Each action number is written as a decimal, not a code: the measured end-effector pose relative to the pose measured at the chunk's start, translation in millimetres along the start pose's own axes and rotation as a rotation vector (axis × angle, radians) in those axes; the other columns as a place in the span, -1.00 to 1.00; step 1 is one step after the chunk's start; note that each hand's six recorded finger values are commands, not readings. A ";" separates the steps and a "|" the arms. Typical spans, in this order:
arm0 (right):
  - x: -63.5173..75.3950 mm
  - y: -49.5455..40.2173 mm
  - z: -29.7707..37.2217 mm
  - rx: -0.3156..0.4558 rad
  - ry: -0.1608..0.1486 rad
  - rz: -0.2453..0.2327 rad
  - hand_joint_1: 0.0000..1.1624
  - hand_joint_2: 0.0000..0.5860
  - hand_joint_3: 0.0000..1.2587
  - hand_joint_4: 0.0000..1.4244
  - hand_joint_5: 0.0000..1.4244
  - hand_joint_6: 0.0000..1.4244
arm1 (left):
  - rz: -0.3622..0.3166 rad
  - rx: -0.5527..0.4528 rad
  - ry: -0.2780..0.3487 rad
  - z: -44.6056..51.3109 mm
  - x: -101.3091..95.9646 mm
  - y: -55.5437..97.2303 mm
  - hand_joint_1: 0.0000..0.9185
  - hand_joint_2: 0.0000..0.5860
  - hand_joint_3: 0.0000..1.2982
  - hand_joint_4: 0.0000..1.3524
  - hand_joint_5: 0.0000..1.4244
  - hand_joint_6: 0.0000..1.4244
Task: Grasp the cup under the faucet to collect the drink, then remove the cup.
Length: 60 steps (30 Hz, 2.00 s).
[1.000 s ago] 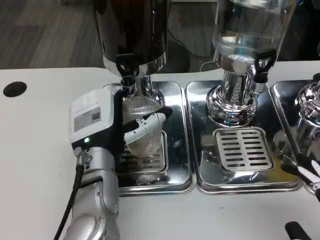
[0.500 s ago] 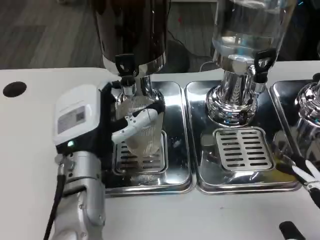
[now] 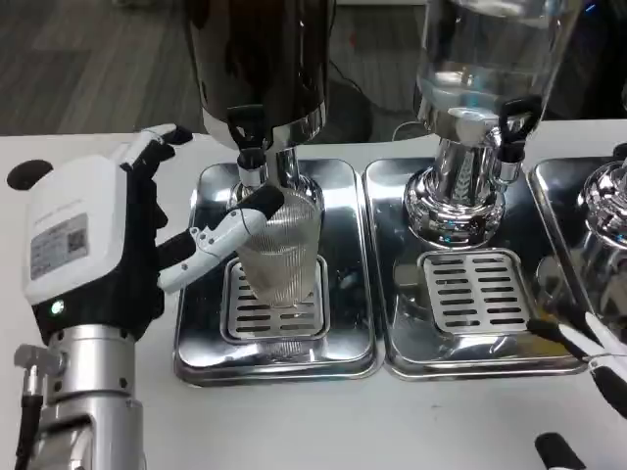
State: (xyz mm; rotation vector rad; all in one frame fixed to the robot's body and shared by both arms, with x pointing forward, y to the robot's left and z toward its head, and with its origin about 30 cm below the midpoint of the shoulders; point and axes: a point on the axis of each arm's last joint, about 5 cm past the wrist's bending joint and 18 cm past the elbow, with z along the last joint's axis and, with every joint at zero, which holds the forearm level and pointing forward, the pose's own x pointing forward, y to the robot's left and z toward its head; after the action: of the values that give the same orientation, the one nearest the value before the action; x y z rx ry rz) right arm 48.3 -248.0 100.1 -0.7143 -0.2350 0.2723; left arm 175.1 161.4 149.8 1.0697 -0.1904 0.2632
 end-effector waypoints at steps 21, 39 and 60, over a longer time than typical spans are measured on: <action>-6.7 -1.4 1.4 -0.003 0.006 0.000 -0.03 0.32 -0.78 -1.00 -1.00 -1.00 | -0.025 -0.109 -0.133 25.6 14.4 14.6 -1.00 -0.93 -0.59 -0.68 0.22 0.48; -9.1 -2.5 -0.8 0.004 0.007 -0.012 -0.02 0.33 -0.79 -1.00 -0.98 -1.00 | -0.066 -0.105 -0.126 32.9 15.4 11.6 -1.00 -0.92 -0.45 -0.53 0.29 0.55; -8.1 -2.1 -0.3 0.005 0.000 -0.010 -0.04 0.37 -0.79 -1.00 -0.98 -1.00 | -0.079 -0.109 -0.136 31.5 6.6 12.7 -1.00 -0.92 -0.40 -0.49 0.30 0.56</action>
State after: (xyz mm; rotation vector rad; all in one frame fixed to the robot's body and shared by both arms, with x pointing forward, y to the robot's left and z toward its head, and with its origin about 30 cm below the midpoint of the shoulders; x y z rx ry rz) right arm 41.1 -252.3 100.3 -0.7080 -0.2380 0.2629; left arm 176.7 140.1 177.0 0.9845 -0.2808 0.1080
